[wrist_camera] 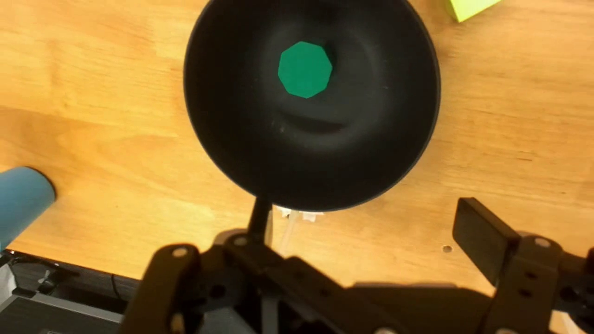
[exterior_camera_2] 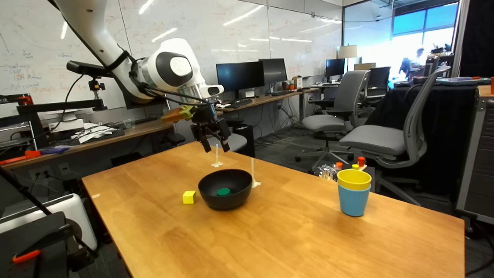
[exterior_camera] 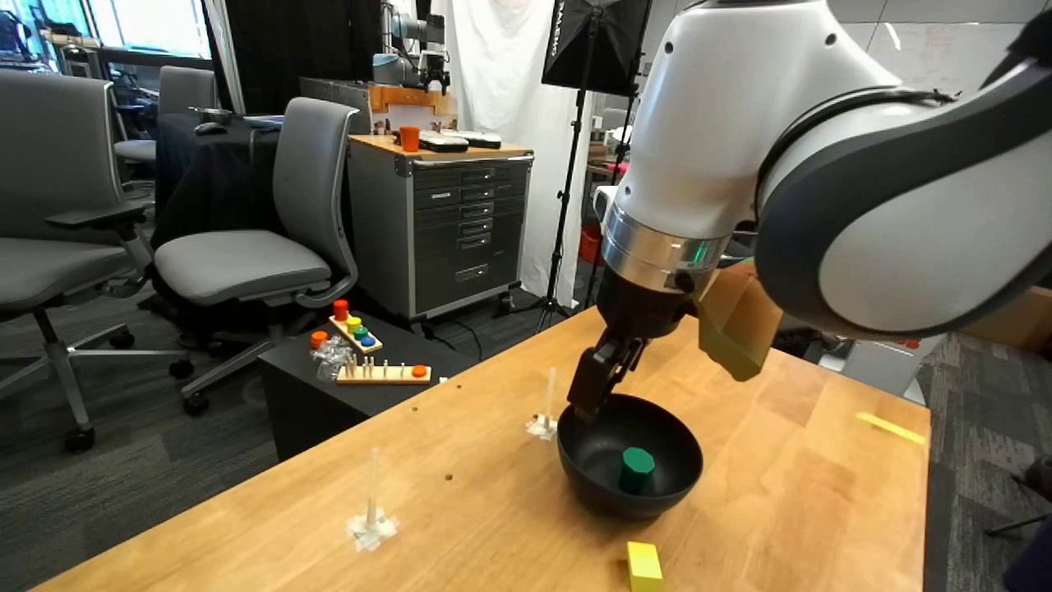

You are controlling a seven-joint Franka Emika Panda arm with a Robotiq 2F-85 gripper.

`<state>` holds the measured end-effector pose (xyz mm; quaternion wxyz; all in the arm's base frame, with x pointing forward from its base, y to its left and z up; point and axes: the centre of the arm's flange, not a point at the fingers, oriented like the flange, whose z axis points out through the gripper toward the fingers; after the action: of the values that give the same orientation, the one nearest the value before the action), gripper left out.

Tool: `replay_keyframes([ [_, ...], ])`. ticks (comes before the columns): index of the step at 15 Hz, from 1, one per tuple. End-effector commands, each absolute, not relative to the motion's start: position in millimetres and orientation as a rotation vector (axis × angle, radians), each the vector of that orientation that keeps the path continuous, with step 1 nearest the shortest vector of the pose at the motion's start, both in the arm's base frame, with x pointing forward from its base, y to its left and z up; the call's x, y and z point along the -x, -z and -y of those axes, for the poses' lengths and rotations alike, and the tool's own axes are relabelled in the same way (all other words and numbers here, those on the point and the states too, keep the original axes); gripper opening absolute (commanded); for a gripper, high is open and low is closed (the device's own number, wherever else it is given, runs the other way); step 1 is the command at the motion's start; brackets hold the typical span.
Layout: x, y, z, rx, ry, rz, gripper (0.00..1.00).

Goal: Put the green and yellow blocks one at a time in the bowl

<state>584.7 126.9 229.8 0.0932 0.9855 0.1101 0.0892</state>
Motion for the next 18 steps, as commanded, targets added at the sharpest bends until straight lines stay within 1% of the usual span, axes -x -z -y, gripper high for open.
replay_keyframes([
  [1,-554,-258,-133,-2.943,-0.236,-0.221,1.0],
  [5,-529,-266,-139,-2.995,-0.1,-0.047,1.0],
  [11,-506,-251,-156,-3.094,0.216,0.259,1.0],
  [15,-506,-236,-151,-3.125,0.259,0.509,1.0],
  [18,-514,-226,-133,-3.096,0.238,0.669,1.0],
])
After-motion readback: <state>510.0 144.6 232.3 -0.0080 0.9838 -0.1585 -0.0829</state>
